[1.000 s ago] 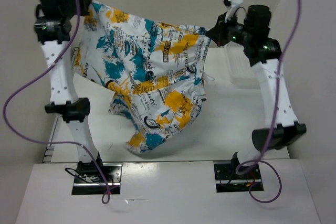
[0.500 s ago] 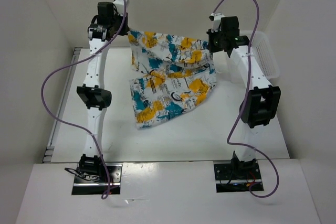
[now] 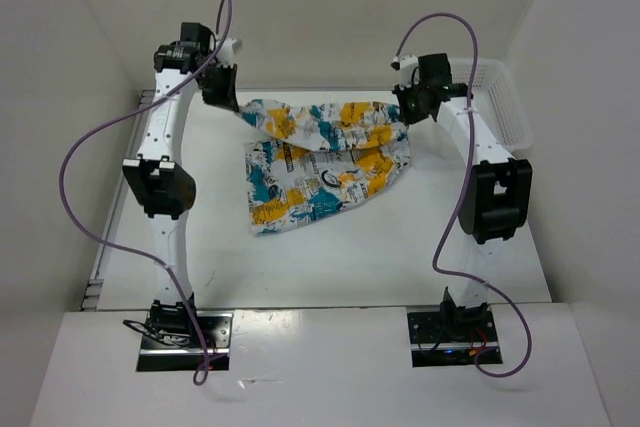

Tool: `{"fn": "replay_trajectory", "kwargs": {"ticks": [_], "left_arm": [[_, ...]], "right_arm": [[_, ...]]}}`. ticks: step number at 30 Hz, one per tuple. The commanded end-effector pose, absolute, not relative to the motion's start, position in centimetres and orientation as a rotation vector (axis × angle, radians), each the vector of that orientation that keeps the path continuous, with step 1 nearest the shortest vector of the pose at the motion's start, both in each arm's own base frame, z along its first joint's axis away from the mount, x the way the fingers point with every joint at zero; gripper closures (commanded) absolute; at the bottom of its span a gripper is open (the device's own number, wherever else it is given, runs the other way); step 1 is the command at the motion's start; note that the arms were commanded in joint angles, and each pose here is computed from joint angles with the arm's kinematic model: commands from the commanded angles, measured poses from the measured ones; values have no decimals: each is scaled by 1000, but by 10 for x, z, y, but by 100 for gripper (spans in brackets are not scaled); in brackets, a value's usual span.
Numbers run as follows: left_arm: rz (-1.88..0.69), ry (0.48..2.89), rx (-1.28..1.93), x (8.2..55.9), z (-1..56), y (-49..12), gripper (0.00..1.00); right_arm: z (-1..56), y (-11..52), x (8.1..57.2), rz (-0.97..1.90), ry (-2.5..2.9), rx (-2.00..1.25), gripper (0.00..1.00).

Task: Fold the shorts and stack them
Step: Fold the shorts

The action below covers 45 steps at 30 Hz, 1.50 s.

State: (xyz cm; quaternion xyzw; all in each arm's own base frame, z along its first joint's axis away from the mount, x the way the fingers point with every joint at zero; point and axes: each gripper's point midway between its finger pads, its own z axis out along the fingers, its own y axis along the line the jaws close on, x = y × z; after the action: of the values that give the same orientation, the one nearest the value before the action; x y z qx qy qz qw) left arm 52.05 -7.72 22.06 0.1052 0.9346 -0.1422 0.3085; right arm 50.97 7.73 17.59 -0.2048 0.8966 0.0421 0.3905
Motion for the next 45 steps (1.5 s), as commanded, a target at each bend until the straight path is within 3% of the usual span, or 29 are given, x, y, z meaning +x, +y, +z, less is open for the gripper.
{"fn": "replay_trajectory", "kwargs": {"ticks": [1,6,10,18,24,33,34,35,36,37,38,41,45], "left_arm": [[-476,2530,316,461,242,-91,100],[-525,2689,379,384,205,-112,100],[-545,2744,361,353,197,-106,100],[-545,2788,341,336,205,-100,100],[-508,3000,481,276,124,-119,100],[-457,3106,523,253,73,-117,100],[-457,3118,541,248,68,-118,98],[-473,3126,565,242,66,-123,95],[-473,3131,565,242,61,-123,90],[-473,3129,591,240,61,-127,75],[-471,3148,612,234,56,-129,69],[-456,3160,613,226,67,-125,60],[-460,3081,601,233,114,-124,57]], "right_arm": [[225,59,480,116,2201,-581,100],[213,69,439,204,2237,-716,100],[222,67,433,192,2229,-744,100],[199,58,402,141,2316,-925,100],[129,31,360,-20,2487,-1067,100],[97,23,367,-195,2492,-959,100],[95,21,371,-215,2495,-939,97],[97,19,374,-236,2487,-930,65],[93,20,373,-230,2501,-923,45],[93,20,373,-230,2501,-922,30],[93,20,373,-230,2501,-922,7],[122,21,375,-231,2454,-926,2],[197,32,371,-200,2248,-945,5]]}}
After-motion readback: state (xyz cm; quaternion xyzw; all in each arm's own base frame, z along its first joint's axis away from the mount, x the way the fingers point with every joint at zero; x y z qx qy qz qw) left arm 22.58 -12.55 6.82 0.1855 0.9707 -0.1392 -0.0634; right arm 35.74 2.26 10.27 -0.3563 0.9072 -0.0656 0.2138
